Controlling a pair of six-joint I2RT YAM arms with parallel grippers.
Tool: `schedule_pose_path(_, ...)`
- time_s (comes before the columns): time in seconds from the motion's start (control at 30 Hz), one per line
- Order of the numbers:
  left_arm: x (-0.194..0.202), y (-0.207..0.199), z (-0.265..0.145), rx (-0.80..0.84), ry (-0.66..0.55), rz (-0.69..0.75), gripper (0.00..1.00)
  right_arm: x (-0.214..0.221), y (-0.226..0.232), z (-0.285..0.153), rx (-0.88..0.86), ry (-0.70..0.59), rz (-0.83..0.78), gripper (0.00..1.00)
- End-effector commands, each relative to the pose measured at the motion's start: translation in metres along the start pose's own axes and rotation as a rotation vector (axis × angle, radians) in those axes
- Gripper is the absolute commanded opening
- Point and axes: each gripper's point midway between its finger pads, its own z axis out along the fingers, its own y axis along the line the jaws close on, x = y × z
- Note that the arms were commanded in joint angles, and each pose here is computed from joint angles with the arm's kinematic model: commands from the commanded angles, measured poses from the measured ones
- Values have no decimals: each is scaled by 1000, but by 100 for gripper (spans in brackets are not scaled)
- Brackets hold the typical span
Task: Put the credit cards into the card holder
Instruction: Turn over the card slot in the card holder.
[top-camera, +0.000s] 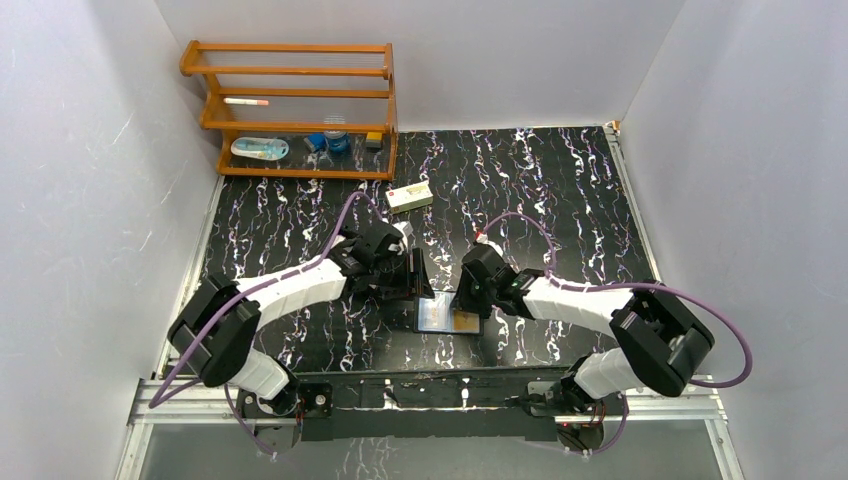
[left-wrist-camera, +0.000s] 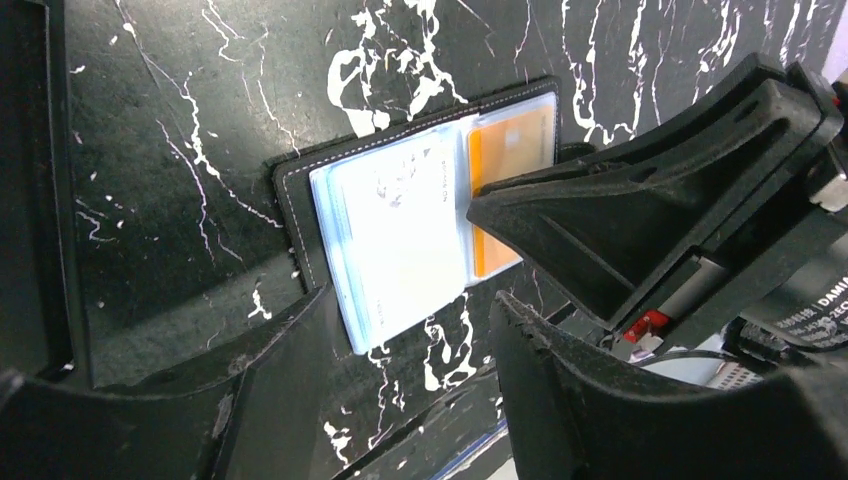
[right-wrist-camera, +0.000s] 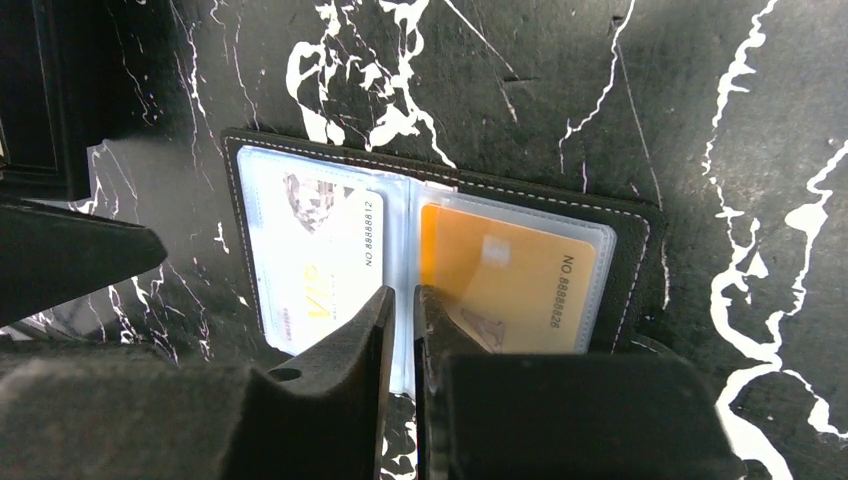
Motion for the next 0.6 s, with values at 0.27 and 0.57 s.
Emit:
schedule_pose_path(0.27, -4, -4, 23, 91, -88, -106, 57, 2, -10, 5, -8, -46, 2, 18)
schedule_pose_path(0.57, 3, -1, 33, 91, -71, -103, 57, 4, -11, 6, -10, -39, 7, 18)
